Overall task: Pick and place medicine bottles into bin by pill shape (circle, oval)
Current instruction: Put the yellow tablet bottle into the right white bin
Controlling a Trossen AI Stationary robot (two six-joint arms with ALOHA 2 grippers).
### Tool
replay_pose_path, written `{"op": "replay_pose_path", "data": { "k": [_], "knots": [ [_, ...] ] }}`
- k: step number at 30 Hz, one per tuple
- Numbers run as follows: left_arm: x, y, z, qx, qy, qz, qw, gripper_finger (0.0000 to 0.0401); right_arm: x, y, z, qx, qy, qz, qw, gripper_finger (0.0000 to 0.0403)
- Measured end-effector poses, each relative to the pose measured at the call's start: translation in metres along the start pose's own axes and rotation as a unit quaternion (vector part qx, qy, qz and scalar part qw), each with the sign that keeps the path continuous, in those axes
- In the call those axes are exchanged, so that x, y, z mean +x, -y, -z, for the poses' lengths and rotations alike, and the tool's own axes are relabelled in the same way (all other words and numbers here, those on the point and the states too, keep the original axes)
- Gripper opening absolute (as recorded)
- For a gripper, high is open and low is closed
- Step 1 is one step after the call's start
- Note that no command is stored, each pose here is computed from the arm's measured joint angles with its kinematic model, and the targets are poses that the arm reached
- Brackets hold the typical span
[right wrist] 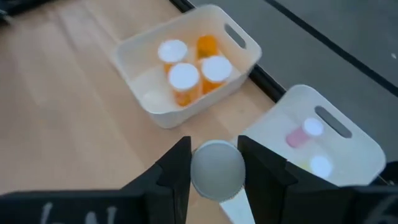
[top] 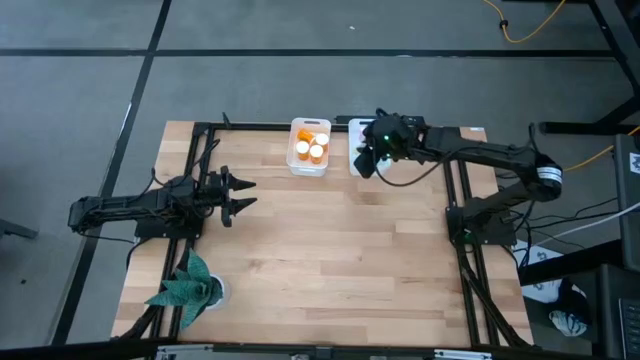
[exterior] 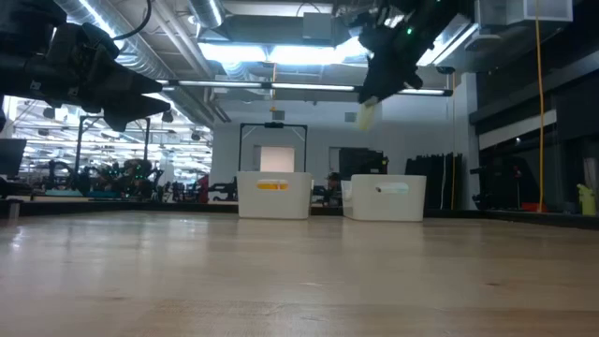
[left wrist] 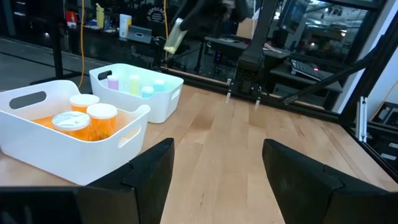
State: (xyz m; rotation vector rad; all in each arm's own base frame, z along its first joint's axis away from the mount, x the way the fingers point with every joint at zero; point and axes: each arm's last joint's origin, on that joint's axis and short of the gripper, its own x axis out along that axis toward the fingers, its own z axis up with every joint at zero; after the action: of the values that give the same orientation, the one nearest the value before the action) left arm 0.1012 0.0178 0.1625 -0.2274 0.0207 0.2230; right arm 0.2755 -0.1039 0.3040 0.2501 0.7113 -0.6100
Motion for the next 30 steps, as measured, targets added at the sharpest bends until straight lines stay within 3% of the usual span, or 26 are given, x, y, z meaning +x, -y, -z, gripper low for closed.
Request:
{"op": "replay_pose_path", "data": {
  "k": [23,30],
  "knots": [
    [0.000,0.000,0.000,0.000,0.000,0.000,1.000,0.0237,0.069,0.040,0.012,0.041,-0.099,0.032,0.994,0.0120],
    [0.000,0.000,0.000,0.000,0.000,0.000,1.000,0.0237,0.095,0.052,0.016,0.044,-0.099,0.083,0.991,0.0120]
  ]
}}
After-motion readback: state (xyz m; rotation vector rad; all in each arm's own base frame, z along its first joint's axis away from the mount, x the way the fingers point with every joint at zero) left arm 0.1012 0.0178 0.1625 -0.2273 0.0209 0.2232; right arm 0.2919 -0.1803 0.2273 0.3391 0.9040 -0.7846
